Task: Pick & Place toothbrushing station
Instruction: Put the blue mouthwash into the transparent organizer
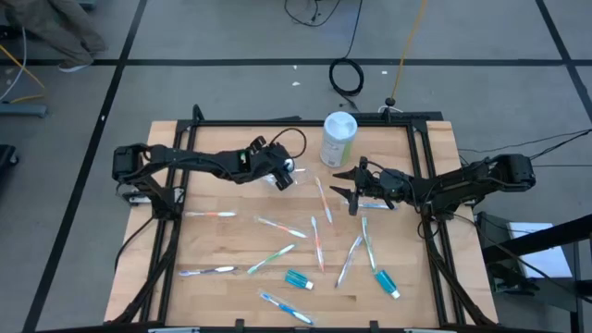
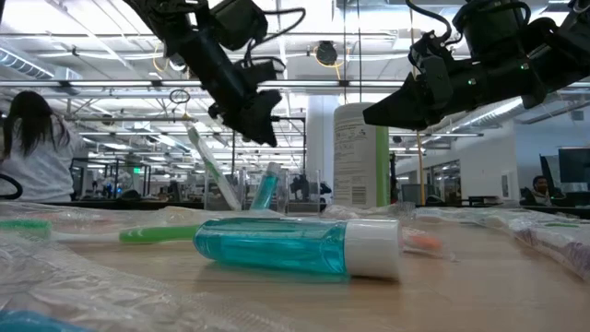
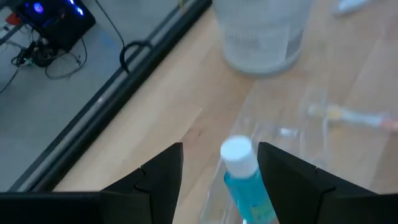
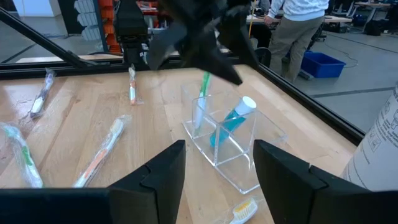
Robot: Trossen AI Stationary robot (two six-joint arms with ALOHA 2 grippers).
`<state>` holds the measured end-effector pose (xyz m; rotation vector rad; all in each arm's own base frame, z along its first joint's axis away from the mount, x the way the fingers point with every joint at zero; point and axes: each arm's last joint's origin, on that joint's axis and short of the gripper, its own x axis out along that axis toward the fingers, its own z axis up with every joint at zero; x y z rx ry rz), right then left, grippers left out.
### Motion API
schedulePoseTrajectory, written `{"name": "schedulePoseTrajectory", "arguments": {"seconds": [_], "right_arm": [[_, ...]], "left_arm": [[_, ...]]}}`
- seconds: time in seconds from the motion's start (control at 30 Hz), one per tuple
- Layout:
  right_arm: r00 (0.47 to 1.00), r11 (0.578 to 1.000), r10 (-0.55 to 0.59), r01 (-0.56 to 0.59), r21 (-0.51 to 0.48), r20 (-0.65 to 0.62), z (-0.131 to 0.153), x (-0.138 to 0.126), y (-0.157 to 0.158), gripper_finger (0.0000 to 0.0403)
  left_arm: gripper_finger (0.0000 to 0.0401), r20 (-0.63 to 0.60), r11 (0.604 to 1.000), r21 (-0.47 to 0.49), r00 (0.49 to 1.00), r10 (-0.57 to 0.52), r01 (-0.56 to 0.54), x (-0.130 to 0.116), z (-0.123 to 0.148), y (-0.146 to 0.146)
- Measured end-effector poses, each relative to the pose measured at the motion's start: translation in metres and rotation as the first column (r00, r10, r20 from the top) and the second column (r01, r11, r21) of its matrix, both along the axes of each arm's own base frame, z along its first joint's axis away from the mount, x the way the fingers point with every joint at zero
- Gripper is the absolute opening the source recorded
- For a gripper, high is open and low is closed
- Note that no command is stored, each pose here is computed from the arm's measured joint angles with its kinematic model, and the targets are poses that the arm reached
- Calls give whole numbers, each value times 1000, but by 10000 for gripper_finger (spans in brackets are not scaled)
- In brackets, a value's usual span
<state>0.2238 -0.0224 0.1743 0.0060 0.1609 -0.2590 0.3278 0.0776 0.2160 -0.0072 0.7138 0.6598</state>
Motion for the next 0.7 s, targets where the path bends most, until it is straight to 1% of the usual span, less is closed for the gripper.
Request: {"name": "schedulePoseTrajectory", "arguments": {"seconds": [0.07,0.23,0.33,0.43,0.5,0.7], "right_arm": [[1000,1000,0,0,0,0,0,0,0,180],[1000,1000,0,0,0,0,0,0,0,180],[1000,1000,0,0,0,0,0,0,0,180],[1000,1000,0,0,0,0,0,0,0,180],[1000,1000,0,0,0,0,0,0,0,180],[1000,1000,0,0,0,0,0,0,0,180]], "left_arm": [[214,41,1000,4,999,-10,10,2,4,0],[214,71,996,-6,993,-90,91,8,3,3],[214,83,996,-5,993,-87,88,8,4,4],[214,59,998,12,996,-69,69,8,0,7],[214,55,998,17,997,-59,58,10,-4,10],[214,30,1000,-13,999,-21,21,14,-22,20]]}}
